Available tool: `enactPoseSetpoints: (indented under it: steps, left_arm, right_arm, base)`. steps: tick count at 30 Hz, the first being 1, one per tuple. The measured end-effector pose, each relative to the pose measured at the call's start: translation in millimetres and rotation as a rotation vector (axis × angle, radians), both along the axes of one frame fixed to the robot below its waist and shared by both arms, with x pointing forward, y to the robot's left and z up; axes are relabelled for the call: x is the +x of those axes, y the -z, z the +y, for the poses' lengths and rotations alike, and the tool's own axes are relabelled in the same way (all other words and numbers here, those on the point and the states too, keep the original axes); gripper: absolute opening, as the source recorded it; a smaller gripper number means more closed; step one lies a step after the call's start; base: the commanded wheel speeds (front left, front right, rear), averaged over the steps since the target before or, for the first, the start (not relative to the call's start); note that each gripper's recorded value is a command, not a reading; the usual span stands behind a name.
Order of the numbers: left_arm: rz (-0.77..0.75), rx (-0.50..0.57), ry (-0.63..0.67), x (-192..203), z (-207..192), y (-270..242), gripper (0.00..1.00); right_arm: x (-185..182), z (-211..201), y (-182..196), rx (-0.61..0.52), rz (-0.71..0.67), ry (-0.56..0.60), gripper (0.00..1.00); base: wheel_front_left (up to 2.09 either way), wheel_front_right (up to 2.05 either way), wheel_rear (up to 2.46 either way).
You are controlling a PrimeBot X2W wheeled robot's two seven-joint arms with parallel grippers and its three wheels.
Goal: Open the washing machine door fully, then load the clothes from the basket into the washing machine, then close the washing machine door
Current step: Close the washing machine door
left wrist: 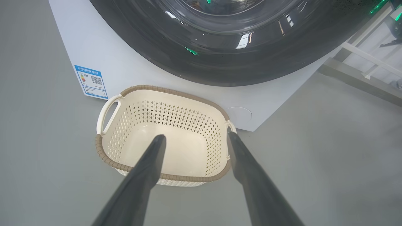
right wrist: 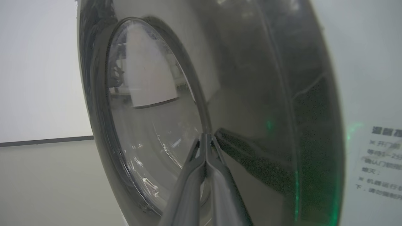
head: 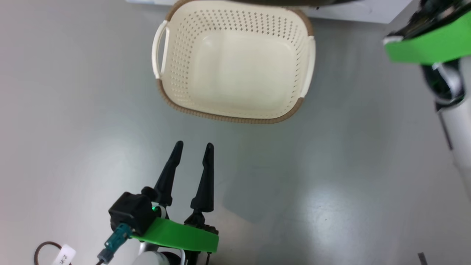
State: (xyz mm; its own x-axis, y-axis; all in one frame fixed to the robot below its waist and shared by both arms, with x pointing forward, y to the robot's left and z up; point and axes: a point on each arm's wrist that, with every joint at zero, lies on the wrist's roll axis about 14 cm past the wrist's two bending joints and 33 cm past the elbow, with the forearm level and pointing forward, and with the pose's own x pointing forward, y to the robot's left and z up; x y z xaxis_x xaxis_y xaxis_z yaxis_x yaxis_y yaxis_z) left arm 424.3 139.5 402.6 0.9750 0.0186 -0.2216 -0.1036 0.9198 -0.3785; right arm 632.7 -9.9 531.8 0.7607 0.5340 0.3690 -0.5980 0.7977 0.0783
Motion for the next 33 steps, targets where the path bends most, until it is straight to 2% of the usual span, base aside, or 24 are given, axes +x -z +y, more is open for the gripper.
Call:
enactPoseSetpoints:
  steps: [7, 13, 20, 26, 28, 29, 32, 33]
  left_arm:
    - [0.036, 0.014, -0.028, -4, 7, 9, 1.0]
    - [0.05, 0.007, -0.058, -7, 13, 11, 1.0]
    - [0.023, -0.014, -0.058, -5, 12, 1, 1.0]
    - [-0.022, -0.051, -0.085, -4, 23, -13, 1.0]
    - [-0.035, -0.052, -0.087, -5, 27, -17, 1.0]
    - [-0.041, -0.059, -0.086, -6, 27, -19, 1.0]
    - [-0.05, -0.067, -0.089, -10, 30, -23, 1.0]
    - [-0.054, -0.068, -0.089, -11, 30, -24, 1.0]
  right_arm:
    - [32, -2, 3, -0.018, -0.028, 0.027, 0.0]
    - [40, 4, 11, -0.058, -0.028, 0.015, 0.0]
    - [32, -3, -2, -0.064, -0.033, 0.031, 0.0]
    - [1, -9, -1, -0.053, 0.011, 0.034, 0.0]
    - [-14, -7, -1, -0.045, 0.03, 0.024, 0.13]
    - [-21, -7, -1, -0.038, 0.042, 0.021, 0.23]
    - [-42, -11, -3, -0.038, 0.064, 0.019, 0.42]
    - [-49, -13, -3, -0.039, 0.07, 0.023, 0.45]
  base:
    - [0.0, 0.0, 0.0]
    - [0.0, 0.0, 0.0]
    - [0.0, 0.0, 0.0]
    - [0.0, 0.0, 0.0]
    - [0.0, 0.0, 0.0]
    - [0.0, 0.0, 0.0]
    - [0.0, 0.0, 0.0]
    - [0.0, 0.0, 0.0]
